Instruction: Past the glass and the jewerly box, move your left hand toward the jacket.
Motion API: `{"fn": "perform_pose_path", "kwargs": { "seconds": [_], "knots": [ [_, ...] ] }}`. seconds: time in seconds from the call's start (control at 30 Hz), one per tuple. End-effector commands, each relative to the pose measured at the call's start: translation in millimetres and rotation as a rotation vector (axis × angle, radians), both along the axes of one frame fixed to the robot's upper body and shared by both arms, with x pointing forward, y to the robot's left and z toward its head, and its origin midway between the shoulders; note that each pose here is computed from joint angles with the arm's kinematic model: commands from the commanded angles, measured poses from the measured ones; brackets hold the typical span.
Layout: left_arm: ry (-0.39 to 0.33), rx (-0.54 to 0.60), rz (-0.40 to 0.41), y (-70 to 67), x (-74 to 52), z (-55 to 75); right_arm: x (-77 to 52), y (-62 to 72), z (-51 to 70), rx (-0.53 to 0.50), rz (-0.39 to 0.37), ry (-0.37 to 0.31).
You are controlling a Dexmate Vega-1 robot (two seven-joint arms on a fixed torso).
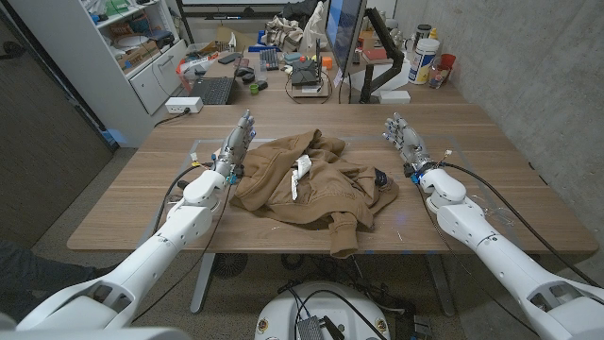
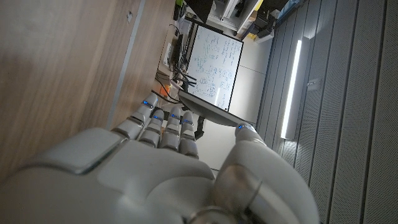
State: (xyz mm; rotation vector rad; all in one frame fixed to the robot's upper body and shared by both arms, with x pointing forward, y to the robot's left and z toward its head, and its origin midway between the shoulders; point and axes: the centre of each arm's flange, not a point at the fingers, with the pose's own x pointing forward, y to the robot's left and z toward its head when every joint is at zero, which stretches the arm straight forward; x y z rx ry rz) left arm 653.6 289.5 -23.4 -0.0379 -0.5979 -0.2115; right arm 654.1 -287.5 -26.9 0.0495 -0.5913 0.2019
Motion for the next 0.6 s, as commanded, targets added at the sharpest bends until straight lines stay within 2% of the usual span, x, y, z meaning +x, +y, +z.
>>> {"fn": "perform_pose_path", "kwargs": {
  "seconds": [0.03,0.27,0.6],
  "knots": [
    [0.009,0.008,0.000,0.8,0.4,1.4,0.5,4.5,0.6,-0.002,-0.003,0.003],
    [0.003,0.001,-0.008,1.8,-2.0,4.1,0.2,7.3,2.5,-0.012,-0.001,0.004],
    [-0.030,0.002,0.003,6.1,-13.5,15.4,1.4,6.8,3.8,-0.017,-0.003,0.012]
  ]
}}
